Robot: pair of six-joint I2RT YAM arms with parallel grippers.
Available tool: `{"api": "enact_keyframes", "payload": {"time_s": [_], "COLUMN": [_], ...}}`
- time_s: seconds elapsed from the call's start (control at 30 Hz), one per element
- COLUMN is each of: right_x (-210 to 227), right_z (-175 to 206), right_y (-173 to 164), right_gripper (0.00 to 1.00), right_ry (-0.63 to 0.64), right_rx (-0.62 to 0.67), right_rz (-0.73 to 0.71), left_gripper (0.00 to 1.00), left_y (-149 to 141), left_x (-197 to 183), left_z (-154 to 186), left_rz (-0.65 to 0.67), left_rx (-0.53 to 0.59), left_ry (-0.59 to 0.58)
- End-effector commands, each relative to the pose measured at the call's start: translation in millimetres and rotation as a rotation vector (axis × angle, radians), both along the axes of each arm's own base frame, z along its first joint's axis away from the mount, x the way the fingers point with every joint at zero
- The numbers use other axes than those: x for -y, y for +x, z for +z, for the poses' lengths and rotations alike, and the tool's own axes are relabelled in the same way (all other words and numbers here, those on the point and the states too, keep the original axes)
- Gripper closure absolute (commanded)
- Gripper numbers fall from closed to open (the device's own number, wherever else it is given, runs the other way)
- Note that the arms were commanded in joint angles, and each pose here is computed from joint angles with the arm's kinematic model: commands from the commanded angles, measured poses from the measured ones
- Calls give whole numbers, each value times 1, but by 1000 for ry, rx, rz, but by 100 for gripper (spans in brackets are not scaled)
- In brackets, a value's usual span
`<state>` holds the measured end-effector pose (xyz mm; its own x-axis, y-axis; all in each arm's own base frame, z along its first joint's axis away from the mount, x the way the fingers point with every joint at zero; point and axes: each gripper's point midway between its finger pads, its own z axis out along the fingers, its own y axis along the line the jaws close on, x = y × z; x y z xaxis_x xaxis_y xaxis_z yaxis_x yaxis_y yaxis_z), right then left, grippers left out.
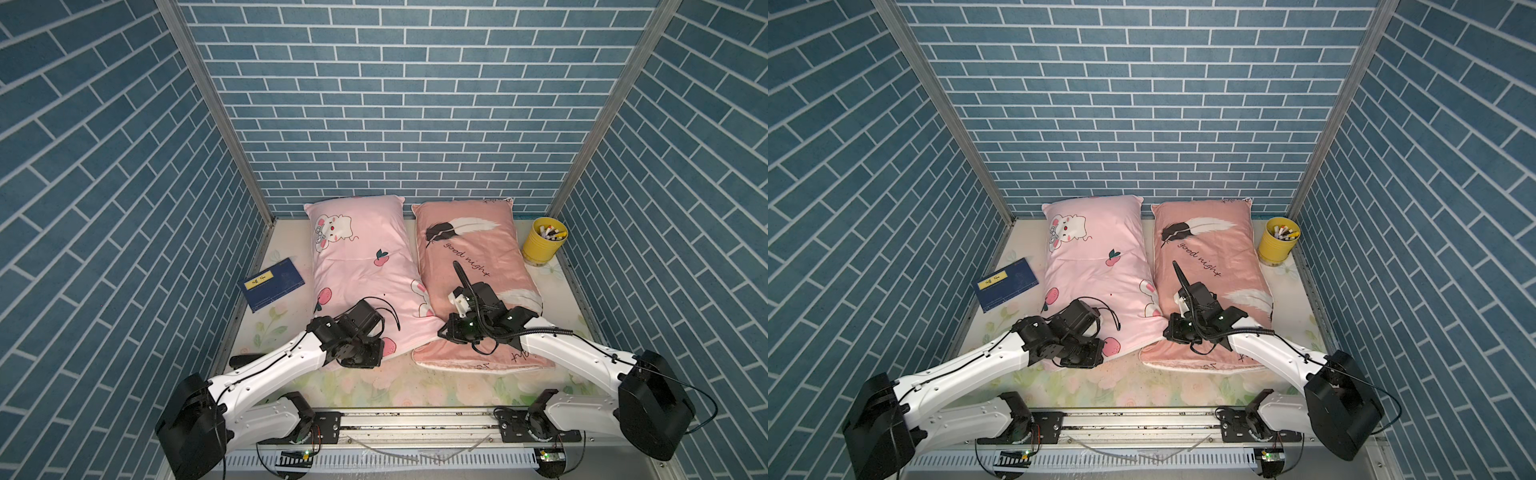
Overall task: Zip up pillowcases
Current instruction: Zip the zipper on the pillowcase.
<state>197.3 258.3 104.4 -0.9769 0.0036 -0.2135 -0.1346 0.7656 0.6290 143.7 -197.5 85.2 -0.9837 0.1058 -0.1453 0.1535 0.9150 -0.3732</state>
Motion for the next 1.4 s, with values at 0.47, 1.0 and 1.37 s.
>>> {"api": "enact_keyframes", "payload": {"time_s": [0.47,1.0,1.37], "right_x": [15,20,21], "right_z": [14,16,20], "right_y": [27,33,29], "right_gripper": [100,100,100], "right_ry": [-66,-73,-48], "right_rx": [101,141,159], "right_rz": [-54,-41,-6], "left_gripper": [100,100,100], "left_y": [-21,-28,-24], "left_x": [-48,-82,-109], "left_z": [-28,-44,-56], "left_rz": [48,170,290], "left_rx": [-47,-49,-46], "left_ry": [187,282,354]}}
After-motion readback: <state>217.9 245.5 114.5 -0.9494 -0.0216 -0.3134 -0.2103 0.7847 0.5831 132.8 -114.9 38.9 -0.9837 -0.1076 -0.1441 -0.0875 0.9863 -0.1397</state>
